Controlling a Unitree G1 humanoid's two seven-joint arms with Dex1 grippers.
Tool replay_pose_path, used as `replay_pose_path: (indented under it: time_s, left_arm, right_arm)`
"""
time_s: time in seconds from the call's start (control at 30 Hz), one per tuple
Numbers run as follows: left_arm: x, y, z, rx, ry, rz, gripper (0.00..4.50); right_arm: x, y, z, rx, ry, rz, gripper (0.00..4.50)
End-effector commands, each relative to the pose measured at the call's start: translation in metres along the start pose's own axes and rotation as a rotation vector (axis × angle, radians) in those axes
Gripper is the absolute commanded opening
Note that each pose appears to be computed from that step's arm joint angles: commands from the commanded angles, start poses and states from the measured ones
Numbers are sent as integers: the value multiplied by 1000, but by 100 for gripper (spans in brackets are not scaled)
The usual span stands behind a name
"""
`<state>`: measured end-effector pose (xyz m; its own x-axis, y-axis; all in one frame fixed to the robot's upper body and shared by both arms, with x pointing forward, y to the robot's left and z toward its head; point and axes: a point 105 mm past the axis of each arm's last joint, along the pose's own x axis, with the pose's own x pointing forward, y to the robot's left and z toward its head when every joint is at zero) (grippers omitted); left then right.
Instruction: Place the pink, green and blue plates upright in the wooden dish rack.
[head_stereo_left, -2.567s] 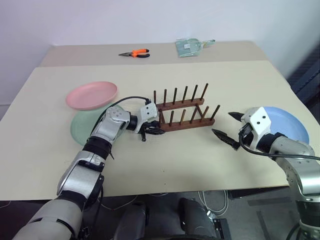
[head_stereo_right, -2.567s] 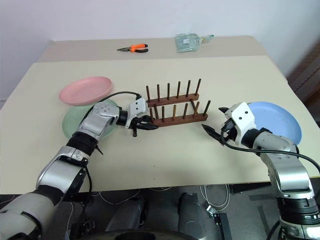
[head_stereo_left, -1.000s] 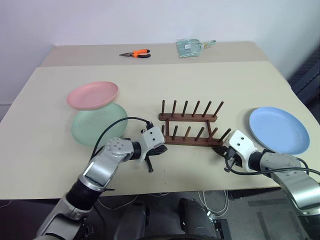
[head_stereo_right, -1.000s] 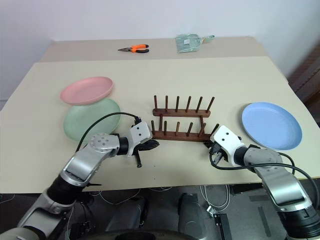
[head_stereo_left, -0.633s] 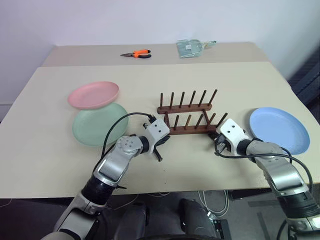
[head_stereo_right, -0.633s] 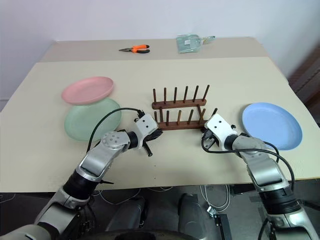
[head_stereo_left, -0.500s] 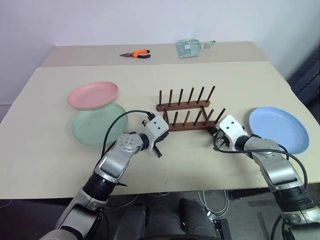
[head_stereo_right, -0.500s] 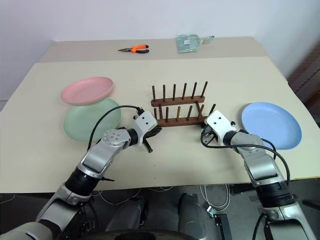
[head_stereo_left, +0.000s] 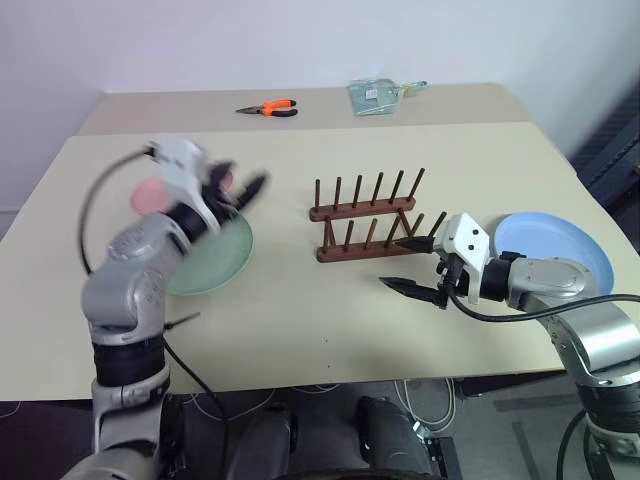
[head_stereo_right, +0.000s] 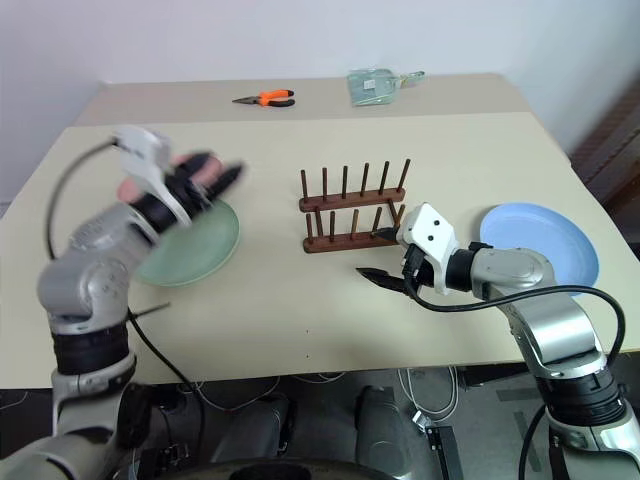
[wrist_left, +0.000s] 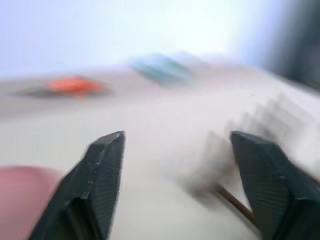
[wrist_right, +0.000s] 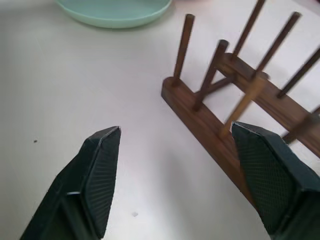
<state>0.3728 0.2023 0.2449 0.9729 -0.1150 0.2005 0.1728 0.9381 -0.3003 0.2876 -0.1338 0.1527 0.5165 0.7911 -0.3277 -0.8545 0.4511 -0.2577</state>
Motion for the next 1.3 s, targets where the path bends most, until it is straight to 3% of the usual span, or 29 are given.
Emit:
replay_pose_path:
  time_s: [0.03,0.2,0.27,0.57,0.67,0.77,0.8,0.83,0.97,1.07,1.2,1.3]
  left_arm:
    - [-16,32,14,-404,-134,325,335]
    - [-54,61,-10,-535,-98,630,335]
    - [-60,66,-16,-513,-60,653,335]
    - [-30,87,-45,-621,142,667,335]
    - [-21,91,-49,-667,160,652,211]
    - [-14,93,-53,-707,185,638,45]
    - [-13,93,-53,-708,189,636,7]
    - [-10,91,-50,-696,184,617,7]
    - [6,62,-22,-526,130,404,7]
    - [17,21,-1,-399,84,206,0]
    - [27,-67,9,-193,132,-119,0]
    - [27,-103,7,-193,169,-222,0]
  right_arm:
    - [8,-2,5,-40,-20,15,368]
    - [10,-10,1,-56,-3,13,368]
    - [11,-11,-1,-65,2,19,368]
    - [18,-16,2,-88,-22,-19,368]
    - [17,-17,2,-89,-25,-33,368]
    - [13,-21,2,-92,-28,-75,368]
    - [12,-22,2,-93,-29,-87,368]
    - [11,-23,2,-96,-28,-96,368]
    - [6,-26,8,-82,-46,-116,368]
    - [2,-30,25,-108,-66,-103,449]
    - [12,-37,83,-443,-150,-184,449]
    - [25,-40,96,-715,-110,-220,449]
